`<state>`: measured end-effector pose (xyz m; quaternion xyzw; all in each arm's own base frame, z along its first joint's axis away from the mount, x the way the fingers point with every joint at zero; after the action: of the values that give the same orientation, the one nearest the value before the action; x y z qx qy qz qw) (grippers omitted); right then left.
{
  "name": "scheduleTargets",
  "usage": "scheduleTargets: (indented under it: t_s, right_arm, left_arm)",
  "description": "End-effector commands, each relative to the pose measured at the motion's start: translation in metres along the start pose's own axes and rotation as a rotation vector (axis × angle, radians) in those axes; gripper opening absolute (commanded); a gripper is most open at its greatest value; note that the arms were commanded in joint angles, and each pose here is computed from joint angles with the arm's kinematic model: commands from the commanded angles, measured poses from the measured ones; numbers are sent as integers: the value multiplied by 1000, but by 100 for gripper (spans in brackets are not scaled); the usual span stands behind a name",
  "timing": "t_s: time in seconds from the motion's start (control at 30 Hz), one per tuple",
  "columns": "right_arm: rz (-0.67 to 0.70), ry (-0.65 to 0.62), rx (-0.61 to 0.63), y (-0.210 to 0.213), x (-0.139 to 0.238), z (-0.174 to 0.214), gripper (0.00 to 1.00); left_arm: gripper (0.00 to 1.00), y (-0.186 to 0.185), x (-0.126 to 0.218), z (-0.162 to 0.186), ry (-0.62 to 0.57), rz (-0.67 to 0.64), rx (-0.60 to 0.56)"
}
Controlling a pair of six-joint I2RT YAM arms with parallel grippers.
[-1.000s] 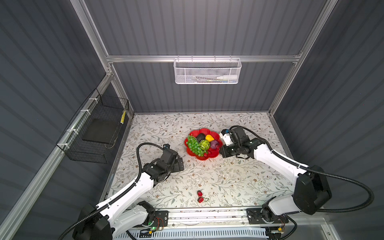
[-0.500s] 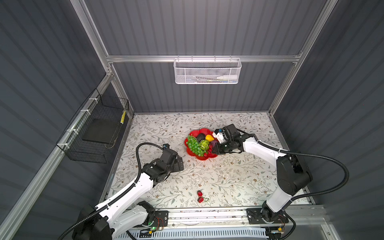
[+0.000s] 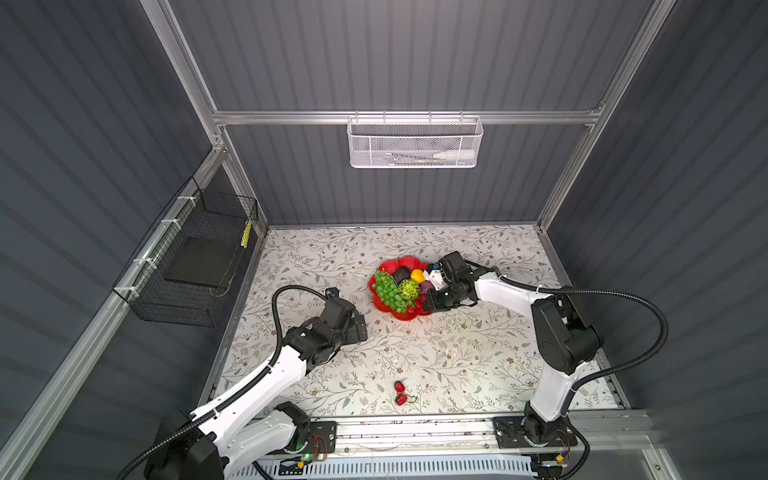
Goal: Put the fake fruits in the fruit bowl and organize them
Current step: 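Carry the cherries with the right gripper into the bowl and release, then move the right gripper back down to the last pair of cherries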
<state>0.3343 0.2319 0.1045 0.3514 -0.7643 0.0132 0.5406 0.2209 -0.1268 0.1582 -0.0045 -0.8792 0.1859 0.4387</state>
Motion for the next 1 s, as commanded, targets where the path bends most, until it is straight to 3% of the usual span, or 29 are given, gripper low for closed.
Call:
scheduleTargets:
  t_s: [0.0,0.13,0.43,0.8,0.97]
  right_arm:
    - [18,-13,27,3,9,-7,23]
    - [31,-56,64,12,25,-7,40]
    - [137,-130,194,44,59,2,55]
    - [143,-248,210,54,78,15,58]
    - [18,-236,300,83,79,56,53]
  left_arm:
    - [97,-2,5,-5,-3,7,18]
    - [97,-4,3,1,32,27,36]
    - [95,-22,-26,44,316,146,51]
    - [95,-56,-14,118,525,275,-36]
    - [95,-43,-3,120,470,204,-40]
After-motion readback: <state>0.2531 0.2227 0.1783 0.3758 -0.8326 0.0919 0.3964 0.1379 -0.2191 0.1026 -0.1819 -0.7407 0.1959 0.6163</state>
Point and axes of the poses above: each gripper's point midway between its finger pads, its own x axis back along the fingers, its own y axis along the line the jaws close on, z = x × y, the point moved 5 cm from there along x, back along the fingers, and after that the axes turned 12 degrees about x, right-handed, at the moved point
